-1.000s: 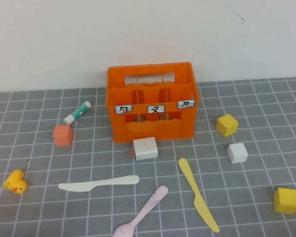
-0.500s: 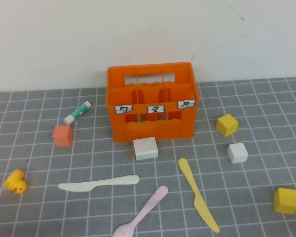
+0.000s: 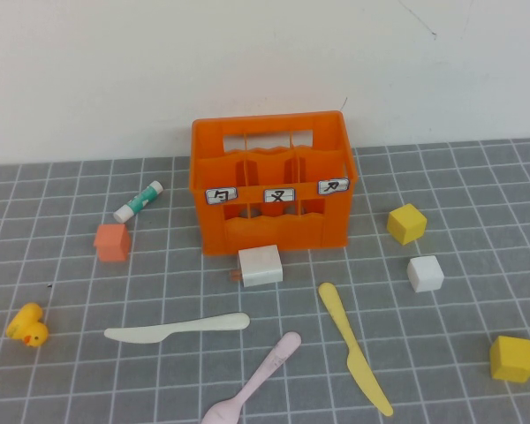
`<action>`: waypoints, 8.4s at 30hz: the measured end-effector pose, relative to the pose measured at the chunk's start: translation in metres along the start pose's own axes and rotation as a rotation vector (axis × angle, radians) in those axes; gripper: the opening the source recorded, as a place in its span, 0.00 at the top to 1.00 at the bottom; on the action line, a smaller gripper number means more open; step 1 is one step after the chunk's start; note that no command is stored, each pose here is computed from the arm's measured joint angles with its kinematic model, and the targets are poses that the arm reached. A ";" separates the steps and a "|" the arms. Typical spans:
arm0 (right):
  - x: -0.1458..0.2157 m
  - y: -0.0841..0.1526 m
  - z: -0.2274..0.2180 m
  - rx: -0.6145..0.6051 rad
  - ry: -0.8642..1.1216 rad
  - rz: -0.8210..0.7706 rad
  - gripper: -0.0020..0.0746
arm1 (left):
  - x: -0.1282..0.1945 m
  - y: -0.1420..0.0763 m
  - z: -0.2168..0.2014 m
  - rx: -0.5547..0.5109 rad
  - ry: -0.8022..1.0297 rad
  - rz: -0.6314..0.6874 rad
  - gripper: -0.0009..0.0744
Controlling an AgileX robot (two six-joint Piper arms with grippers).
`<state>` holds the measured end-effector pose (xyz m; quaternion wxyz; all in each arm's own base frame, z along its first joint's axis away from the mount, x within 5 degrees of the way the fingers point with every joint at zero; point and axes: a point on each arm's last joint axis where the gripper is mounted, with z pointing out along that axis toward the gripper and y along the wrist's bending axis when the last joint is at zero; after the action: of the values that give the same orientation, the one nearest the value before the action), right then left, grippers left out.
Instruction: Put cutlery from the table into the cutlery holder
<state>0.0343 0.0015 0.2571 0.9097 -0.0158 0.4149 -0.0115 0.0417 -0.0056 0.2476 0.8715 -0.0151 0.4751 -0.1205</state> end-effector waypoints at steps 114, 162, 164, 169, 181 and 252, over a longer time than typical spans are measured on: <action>0.043 0.030 0.025 -0.665 1.251 -0.194 0.98 | 0.267 -0.107 0.186 0.819 1.850 0.651 0.78; 0.043 0.030 0.026 -0.657 1.242 -0.179 0.98 | 0.263 -0.115 0.201 0.604 1.883 0.480 0.57; 0.043 0.030 0.026 -0.657 1.242 -0.180 0.98 | 0.265 -0.114 0.201 0.608 1.883 0.499 0.57; 0.043 0.030 0.026 -0.657 1.242 -0.179 0.98 | 0.269 -0.114 0.200 0.611 1.901 0.509 0.57; 0.043 0.030 0.026 -0.657 1.241 -0.177 0.98 | 0.271 -0.115 0.198 0.654 1.910 0.543 0.75; 0.043 0.030 0.027 -0.648 1.232 -0.171 0.98 | 0.139 -0.151 0.278 0.546 1.348 0.161 0.99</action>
<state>0.0832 0.0309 0.2416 0.4544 -0.3093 0.8347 0.0342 0.3156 -0.2073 0.3069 0.3686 0.3150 0.8610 -0.1535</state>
